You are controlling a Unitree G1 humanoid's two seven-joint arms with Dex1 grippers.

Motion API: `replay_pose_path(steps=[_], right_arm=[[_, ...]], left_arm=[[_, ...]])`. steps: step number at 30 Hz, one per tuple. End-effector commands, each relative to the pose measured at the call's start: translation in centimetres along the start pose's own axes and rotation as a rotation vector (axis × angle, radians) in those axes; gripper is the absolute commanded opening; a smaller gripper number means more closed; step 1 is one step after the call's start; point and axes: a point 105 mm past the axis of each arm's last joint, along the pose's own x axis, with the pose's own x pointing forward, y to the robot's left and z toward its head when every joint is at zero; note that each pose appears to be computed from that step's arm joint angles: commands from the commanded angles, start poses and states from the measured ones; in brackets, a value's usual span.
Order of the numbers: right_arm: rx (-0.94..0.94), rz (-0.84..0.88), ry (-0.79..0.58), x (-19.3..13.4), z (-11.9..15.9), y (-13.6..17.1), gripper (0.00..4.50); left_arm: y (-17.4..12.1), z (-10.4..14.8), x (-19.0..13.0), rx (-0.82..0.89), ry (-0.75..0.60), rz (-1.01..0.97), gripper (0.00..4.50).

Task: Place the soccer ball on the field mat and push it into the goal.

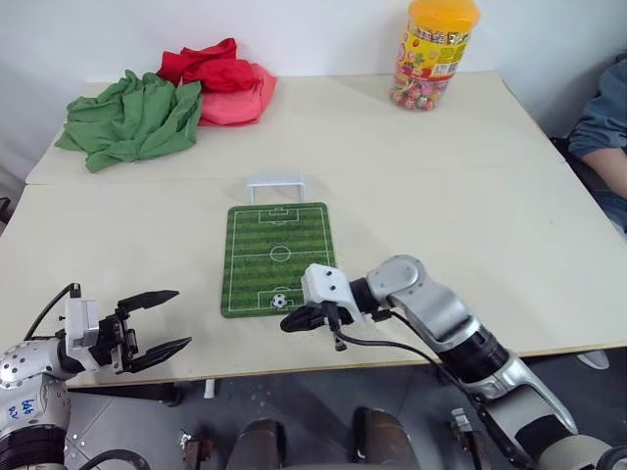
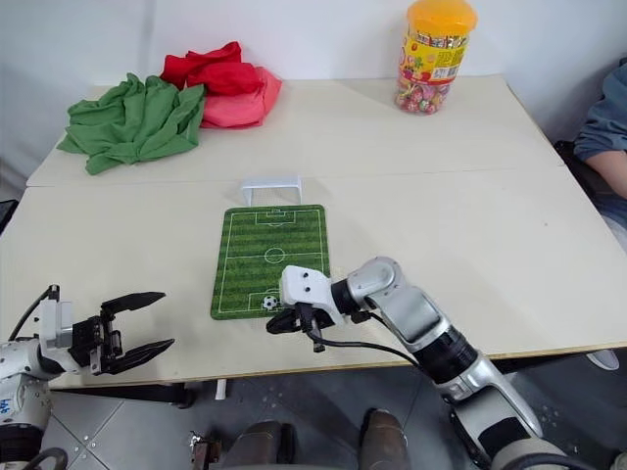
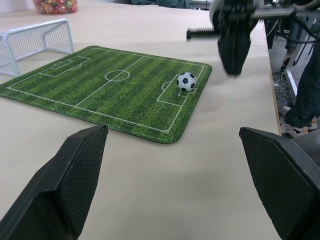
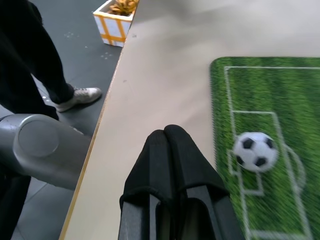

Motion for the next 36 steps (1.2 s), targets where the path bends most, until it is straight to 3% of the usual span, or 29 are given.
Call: replay_pose_path(steps=[1, 8, 11, 15, 21, 26, 31, 36], right_arm=[[-0.06, 0.01, -0.005, 0.6, 0.5, -0.9, 0.03], [-0.077, -0.128, 0.002, 1.0, 0.8, -5.8, 0.03], [-0.095, -0.343, -0.018, -1.6, 2.8, -10.6, 0.03], [-0.092, -0.418, -0.081, -3.4, 4.7, -12.4, 0.03], [-0.07, -0.409, -0.18, -4.0, 6.4, -11.9, 0.03], [-0.051, -0.36, -0.245, -5.2, 7.2, -9.8, 0.03], [-0.042, -0.351, -0.218, -7.9, 6.0, -8.3, 0.03], [-0.026, -0.437, -0.109, -13.0, 2.6, -7.7, 0.03]], left_arm=[[-0.7, 0.7, -0.3, 0.029, -0.021, -0.042, 4.5], [-0.7, 1.0, -0.6, 0.049, -0.023, -0.001, 4.5], [0.9, 2.2, -0.5, 0.107, -0.062, 0.106, 4.5], [3.1, 3.7, -0.3, 0.172, -0.105, 0.244, 4.5], [6.5, 5.7, -0.5, 0.221, -0.172, 0.454, 4.5], [8.1, 5.5, -1.2, 0.232, -0.124, 0.558, 4.5], [8.5, 5.4, -1.0, 0.217, -0.12, 0.569, 4.5], [8.9, 5.1, -1.2, 0.187, -0.106, 0.586, 4.5]])
